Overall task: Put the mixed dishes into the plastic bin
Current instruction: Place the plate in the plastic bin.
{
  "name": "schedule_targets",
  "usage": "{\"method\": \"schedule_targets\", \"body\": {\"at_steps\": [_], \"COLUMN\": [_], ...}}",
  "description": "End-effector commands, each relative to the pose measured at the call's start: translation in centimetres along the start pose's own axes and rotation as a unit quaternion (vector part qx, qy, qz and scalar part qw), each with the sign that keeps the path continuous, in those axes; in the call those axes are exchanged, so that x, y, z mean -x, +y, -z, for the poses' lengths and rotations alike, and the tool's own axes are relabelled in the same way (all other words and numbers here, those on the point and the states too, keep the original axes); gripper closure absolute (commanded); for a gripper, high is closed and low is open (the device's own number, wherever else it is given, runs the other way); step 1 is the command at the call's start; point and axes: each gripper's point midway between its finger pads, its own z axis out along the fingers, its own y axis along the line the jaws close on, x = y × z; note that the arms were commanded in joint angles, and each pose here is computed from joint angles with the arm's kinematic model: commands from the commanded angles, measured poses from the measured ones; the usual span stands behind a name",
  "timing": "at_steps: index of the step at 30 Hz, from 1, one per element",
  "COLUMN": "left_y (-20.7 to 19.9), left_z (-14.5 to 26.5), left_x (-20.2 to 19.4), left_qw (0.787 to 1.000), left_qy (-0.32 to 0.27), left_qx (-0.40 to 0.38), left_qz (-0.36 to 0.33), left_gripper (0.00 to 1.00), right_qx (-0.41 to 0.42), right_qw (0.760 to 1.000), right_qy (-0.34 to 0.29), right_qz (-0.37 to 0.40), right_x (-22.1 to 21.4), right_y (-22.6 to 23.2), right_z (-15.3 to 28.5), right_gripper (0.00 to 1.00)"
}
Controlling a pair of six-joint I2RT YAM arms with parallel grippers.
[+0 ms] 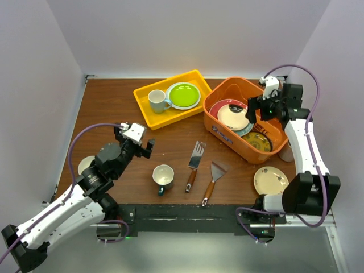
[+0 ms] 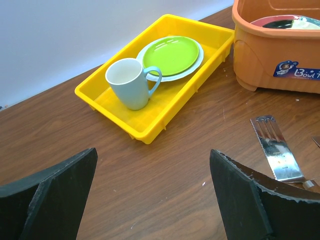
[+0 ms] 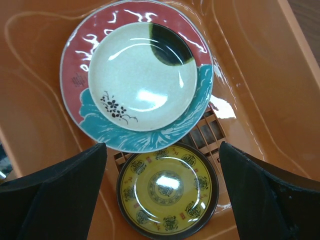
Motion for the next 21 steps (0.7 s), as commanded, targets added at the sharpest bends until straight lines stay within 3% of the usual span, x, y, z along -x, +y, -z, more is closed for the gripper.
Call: {"method": "schedule_targets", "body": {"at_steps": [1, 21], "left_y": [0.1, 0.0], "left_z": [-0.2, -0.2], "left_x": [0.8, 0.8], "left_qw": [1.0, 1.0], "left_qy": [-0.022, -0.021], "left_qx": [0.001, -0.004], "left_qz": [0.005, 0.003], "left_gripper": [0.0, 0.0], "right_qx": [0.025, 0.151], "right_qw": [0.998, 0.972], "right_qy": [-0.04, -0.143], "right_qz": [0.034, 0.107], "right_x": [2.0, 3.7], "right_y": [1.5, 8.4], "right_z": [2.5, 8.3], "right_gripper": [0.01, 0.01]}}
